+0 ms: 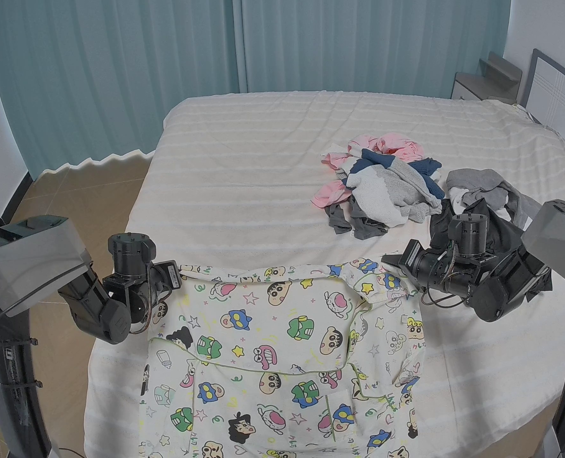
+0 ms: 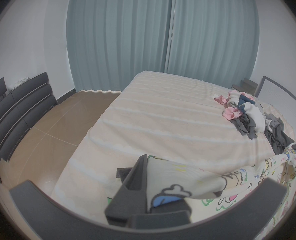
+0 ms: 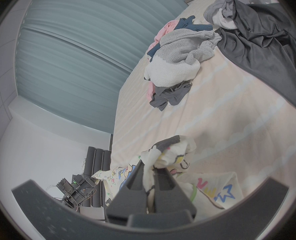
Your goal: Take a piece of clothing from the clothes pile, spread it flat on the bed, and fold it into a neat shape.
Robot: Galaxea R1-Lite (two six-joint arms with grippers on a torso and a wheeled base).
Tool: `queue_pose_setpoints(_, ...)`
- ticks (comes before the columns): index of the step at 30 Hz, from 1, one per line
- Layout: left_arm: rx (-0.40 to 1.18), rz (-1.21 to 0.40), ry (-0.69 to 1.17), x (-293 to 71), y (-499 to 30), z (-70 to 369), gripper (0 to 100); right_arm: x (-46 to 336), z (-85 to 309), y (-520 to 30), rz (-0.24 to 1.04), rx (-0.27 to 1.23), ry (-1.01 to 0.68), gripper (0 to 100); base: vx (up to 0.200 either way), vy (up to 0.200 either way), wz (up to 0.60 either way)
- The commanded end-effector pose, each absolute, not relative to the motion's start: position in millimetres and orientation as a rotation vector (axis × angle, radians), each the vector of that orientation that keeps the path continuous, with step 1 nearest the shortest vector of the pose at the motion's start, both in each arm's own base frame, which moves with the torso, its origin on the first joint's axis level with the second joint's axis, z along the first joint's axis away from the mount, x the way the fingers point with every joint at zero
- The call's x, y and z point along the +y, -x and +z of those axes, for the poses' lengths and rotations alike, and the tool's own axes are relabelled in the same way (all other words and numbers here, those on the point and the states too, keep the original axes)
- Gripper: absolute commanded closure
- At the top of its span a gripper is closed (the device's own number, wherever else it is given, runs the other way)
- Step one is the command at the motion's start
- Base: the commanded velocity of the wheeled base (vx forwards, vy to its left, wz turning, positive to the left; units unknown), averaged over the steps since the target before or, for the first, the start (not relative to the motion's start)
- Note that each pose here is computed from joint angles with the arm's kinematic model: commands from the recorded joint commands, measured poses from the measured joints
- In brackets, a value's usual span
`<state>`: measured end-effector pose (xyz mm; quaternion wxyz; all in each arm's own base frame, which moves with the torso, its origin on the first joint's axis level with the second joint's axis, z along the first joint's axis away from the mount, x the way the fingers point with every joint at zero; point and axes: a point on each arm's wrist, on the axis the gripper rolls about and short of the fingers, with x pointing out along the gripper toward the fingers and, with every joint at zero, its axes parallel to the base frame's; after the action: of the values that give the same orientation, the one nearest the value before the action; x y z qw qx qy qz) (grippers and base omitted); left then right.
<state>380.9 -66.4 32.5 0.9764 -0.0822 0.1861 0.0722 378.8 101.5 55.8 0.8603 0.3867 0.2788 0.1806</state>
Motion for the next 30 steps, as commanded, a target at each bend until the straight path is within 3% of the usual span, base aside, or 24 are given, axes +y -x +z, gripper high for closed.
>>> queue_pose_setpoints(1, 0.388, 0.166, 0.174, -63, -399, 11, 100, 103, 32, -388, 0.358, 0.615, -0.820, 100, 0.000, 0.000, 0.00)
queue_pose_setpoints(7, 0.392, 0.171, 0.174, -64, -413, -6, 100, 103, 20, -397, 0.343, 0.626, -0.835, 100, 0.000, 0.000, 0.00)
queue_pose_setpoints(8, 0.393, 0.172, 0.173, -64, -414, -8, 0, 103, 18, -399, 0.340, 0.628, -0.842, 0, 0.000, 0.000, 0.00)
queue_pose_setpoints(17, 0.329, 0.223, 0.196, -61, -426, -8, 0, 87, 25, -408, 0.302, 0.589, -0.898, 0, 0.000, 0.000, 0.00)
queue_pose_setpoints(21, 0.153, 0.305, 0.227, -50, -443, 8, 0, 66, 39, -412, 0.234, 0.528, -0.965, 0, 0.000, 0.000, 0.00)
queue_pose_setpoints(25, 0.147, 0.331, 0.228, -41, -442, 10, 0, 54, 49, -415, 0.166, 0.499, -1.072, 0, 0.000, 0.000, 0.00)
queue_pose_setpoints(30, 0.086, 0.393, 0.258, -11, -446, 30, 0, 48, 53, -406, 0.148, 0.504, -1.085, 0, 0.000, 0.000, 0.00)
